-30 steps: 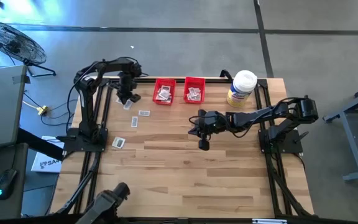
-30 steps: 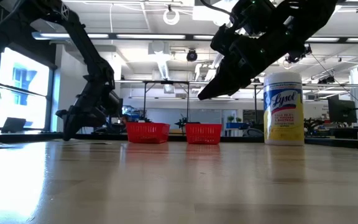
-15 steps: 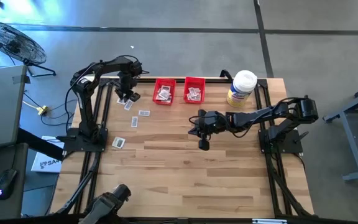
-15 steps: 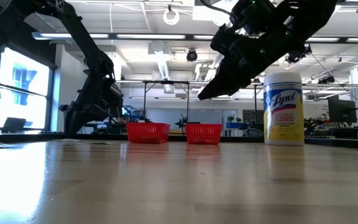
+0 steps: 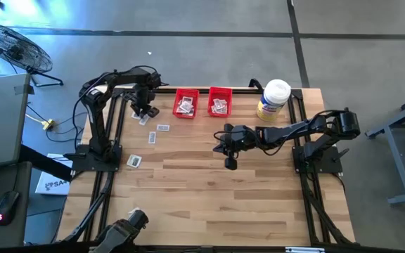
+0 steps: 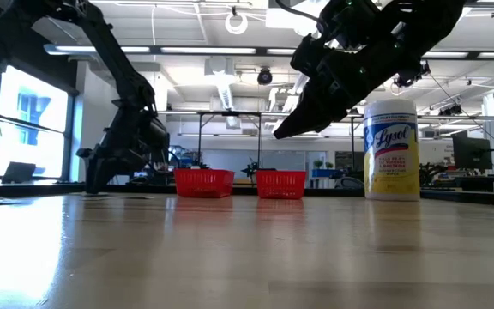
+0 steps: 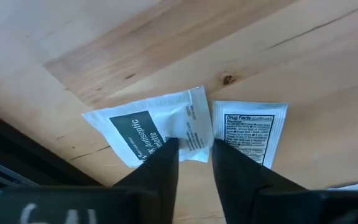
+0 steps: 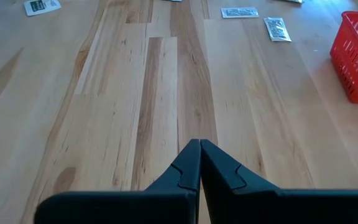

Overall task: Pick & Place First Aid Supplies
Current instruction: Put the towelette pack into the left red bin

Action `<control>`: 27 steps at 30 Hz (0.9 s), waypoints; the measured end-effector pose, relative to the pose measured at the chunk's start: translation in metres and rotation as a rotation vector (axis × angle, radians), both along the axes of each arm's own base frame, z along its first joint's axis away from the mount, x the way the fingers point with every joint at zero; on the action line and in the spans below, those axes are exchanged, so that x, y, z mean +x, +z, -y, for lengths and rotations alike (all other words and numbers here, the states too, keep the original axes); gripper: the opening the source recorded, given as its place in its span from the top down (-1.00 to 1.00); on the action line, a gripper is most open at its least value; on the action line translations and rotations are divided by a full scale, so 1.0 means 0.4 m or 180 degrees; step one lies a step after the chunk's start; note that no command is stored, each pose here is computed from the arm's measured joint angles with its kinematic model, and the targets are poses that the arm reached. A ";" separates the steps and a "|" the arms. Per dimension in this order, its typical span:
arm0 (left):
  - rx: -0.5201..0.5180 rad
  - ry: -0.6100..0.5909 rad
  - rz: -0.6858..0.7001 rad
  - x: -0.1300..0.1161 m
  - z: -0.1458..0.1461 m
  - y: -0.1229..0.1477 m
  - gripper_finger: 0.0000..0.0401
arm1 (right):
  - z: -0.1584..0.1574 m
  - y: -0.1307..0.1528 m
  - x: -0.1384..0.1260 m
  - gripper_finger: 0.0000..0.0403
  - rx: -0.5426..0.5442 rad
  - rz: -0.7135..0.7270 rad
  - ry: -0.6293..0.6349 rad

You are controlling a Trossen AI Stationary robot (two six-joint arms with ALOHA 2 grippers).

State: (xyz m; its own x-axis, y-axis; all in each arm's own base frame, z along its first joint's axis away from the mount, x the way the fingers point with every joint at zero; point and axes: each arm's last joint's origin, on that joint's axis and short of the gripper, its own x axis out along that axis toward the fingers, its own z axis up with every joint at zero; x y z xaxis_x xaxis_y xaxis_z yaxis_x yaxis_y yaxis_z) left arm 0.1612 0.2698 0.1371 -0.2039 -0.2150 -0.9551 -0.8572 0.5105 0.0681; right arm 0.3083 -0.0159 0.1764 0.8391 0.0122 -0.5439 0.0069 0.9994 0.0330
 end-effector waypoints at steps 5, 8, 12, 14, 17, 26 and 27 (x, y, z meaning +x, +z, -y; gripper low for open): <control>0.0100 0.0071 -0.0089 -0.004 0.003 -0.010 0.85 | 0.000 0.000 0.000 0.99 0.0001 0.0000 0.0000; 0.0139 0.0069 -0.0156 -0.005 0.003 -0.012 0.97 | 0.000 0.000 0.000 0.99 0.0000 0.0000 0.0000; 0.0113 0.0030 -0.0183 -0.003 -0.003 0.002 0.95 | 0.000 0.000 0.000 0.99 0.0001 0.0001 -0.0001; 0.0179 0.0023 -0.0187 0.001 -0.012 0.019 0.98 | 0.000 0.000 0.000 0.99 0.0001 0.0001 -0.0001; 0.0306 -0.0018 -0.0109 0.010 -0.008 0.076 0.99 | 0.000 0.000 0.000 0.99 0.0000 0.0005 0.0000; 0.0696 -0.0238 0.0290 0.062 0.063 0.207 1.00 | 0.000 0.001 0.000 0.99 -0.0009 0.0009 0.0004; 0.0747 -0.0299 0.0390 0.079 0.077 0.217 1.00 | 0.000 0.001 0.000 0.99 -0.0014 0.0009 0.0009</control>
State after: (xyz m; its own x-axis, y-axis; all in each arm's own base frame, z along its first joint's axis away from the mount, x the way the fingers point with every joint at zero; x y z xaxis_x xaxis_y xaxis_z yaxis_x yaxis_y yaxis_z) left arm 0.1928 0.2388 0.2240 -0.0925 0.0292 -0.9953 -0.8160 0.5706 0.0926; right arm 0.3084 -0.0159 0.1767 0.8405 0.0121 -0.5416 0.0040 0.9996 0.0286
